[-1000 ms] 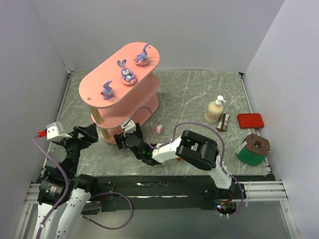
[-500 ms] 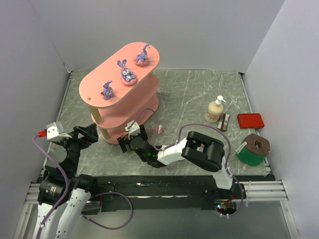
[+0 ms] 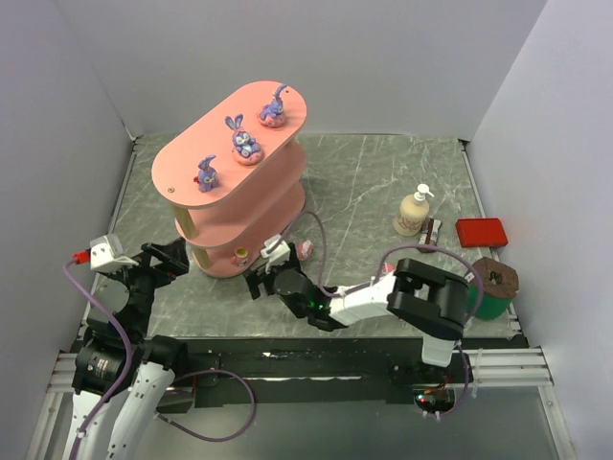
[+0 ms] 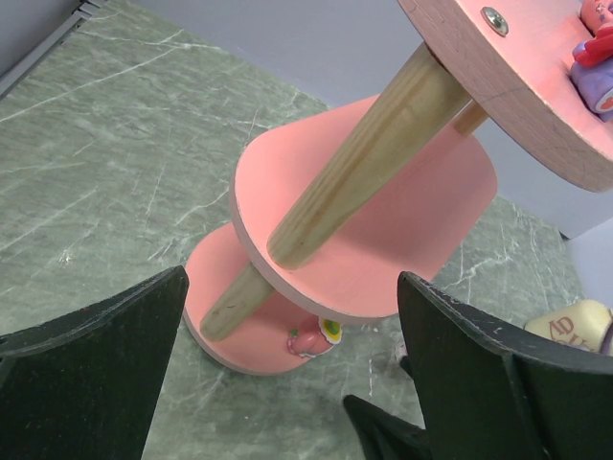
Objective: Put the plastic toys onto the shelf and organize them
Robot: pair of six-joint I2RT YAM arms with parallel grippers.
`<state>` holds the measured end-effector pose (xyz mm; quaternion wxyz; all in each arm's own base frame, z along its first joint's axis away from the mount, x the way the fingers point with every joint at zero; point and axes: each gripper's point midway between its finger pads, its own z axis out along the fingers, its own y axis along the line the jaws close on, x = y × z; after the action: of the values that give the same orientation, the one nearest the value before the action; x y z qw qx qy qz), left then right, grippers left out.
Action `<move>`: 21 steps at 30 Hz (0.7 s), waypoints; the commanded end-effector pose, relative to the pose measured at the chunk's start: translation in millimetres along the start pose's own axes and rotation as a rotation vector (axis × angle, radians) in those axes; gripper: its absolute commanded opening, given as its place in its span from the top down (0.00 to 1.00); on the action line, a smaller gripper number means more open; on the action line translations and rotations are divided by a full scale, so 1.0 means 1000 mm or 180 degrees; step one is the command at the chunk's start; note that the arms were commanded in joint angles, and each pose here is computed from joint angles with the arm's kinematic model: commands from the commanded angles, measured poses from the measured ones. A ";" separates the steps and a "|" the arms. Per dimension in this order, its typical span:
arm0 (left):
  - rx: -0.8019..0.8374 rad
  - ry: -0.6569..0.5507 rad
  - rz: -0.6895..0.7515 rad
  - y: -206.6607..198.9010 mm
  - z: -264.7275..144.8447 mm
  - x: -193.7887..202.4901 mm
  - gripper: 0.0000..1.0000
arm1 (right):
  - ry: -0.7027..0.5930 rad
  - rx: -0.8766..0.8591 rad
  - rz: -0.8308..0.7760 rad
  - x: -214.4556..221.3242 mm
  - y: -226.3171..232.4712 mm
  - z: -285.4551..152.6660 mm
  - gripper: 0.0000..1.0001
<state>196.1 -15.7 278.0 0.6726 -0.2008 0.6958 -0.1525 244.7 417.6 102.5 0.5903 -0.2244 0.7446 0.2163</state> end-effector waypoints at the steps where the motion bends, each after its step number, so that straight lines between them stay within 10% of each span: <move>1: 0.0004 -0.0080 -0.0036 -0.001 -0.001 -0.007 0.04 | -0.0153 0.0248 0.0047 -0.019 -0.030 -0.020 0.03; 21: -0.0008 -0.0050 -0.0030 -0.001 0.001 -0.005 0.04 | -0.0343 0.0296 0.0816 0.022 -0.134 -0.053 0.25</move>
<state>196.0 -15.6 277.5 0.6718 -0.2008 0.6965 -0.1521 274.6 262.0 49.6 0.5806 -0.1179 0.7894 0.1608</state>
